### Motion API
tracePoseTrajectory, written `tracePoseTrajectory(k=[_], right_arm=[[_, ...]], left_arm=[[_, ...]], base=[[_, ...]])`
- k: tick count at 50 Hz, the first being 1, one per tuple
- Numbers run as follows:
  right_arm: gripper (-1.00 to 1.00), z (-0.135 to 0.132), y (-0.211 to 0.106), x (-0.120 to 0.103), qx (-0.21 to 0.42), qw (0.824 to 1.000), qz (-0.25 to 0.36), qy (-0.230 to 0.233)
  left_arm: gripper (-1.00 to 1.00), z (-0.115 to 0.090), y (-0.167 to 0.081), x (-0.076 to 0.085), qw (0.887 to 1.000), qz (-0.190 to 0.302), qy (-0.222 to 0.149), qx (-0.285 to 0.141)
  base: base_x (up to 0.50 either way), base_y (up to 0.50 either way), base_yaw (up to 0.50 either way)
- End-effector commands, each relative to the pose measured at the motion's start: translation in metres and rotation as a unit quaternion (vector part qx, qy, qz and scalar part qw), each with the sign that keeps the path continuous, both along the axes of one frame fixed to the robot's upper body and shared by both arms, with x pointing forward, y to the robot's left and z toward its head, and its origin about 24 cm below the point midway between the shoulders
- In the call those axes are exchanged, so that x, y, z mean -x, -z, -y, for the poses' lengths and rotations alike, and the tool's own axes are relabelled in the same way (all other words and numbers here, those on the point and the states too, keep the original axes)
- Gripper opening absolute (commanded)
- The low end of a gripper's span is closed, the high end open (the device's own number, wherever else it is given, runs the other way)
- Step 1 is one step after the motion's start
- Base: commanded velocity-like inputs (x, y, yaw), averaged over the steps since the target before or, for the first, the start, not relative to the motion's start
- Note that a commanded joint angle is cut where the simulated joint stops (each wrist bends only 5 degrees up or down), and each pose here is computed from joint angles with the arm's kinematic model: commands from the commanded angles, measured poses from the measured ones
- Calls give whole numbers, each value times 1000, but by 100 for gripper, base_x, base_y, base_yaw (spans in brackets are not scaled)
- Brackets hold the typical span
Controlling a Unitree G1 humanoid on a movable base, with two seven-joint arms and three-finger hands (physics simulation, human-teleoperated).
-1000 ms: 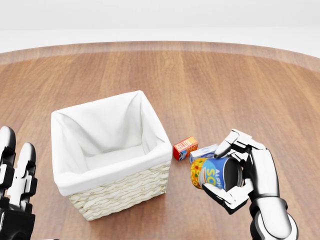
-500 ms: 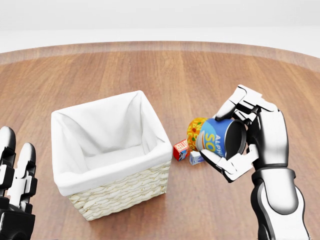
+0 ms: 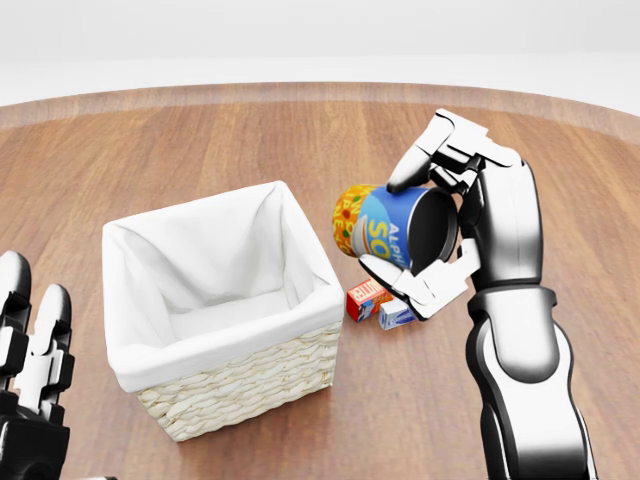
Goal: Pick up the alphabet soup and put it in the basket.
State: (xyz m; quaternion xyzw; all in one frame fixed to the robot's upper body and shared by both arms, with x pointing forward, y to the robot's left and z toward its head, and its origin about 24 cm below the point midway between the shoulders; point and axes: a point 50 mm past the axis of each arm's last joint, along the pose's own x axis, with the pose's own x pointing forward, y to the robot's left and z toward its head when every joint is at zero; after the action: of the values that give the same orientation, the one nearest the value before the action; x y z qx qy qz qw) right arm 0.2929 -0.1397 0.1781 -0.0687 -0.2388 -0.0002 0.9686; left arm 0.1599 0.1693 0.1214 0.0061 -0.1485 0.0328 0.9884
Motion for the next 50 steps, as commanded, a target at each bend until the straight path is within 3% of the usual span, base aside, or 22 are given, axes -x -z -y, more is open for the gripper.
tracePoseTrajectory(k=[1, 35, 50], right_arm=[[-100, -16, -14, -3, 11, 1000, 26, -6], [-100, -63, -9, -13, 41, 999, 9, -35], [-100, -97, -6, -24, 63, 997, -9, -46]], left_arm=[[100, 0, 1, -1, 1000, -1, 2, 0], [100, -2, 1, -2, 1000, -3, 1, 3], [100, -2, 0, 0, 1000, -2, 3, 3]], base=[[0, 0, 0], [0, 0, 0], [0, 0, 0]])
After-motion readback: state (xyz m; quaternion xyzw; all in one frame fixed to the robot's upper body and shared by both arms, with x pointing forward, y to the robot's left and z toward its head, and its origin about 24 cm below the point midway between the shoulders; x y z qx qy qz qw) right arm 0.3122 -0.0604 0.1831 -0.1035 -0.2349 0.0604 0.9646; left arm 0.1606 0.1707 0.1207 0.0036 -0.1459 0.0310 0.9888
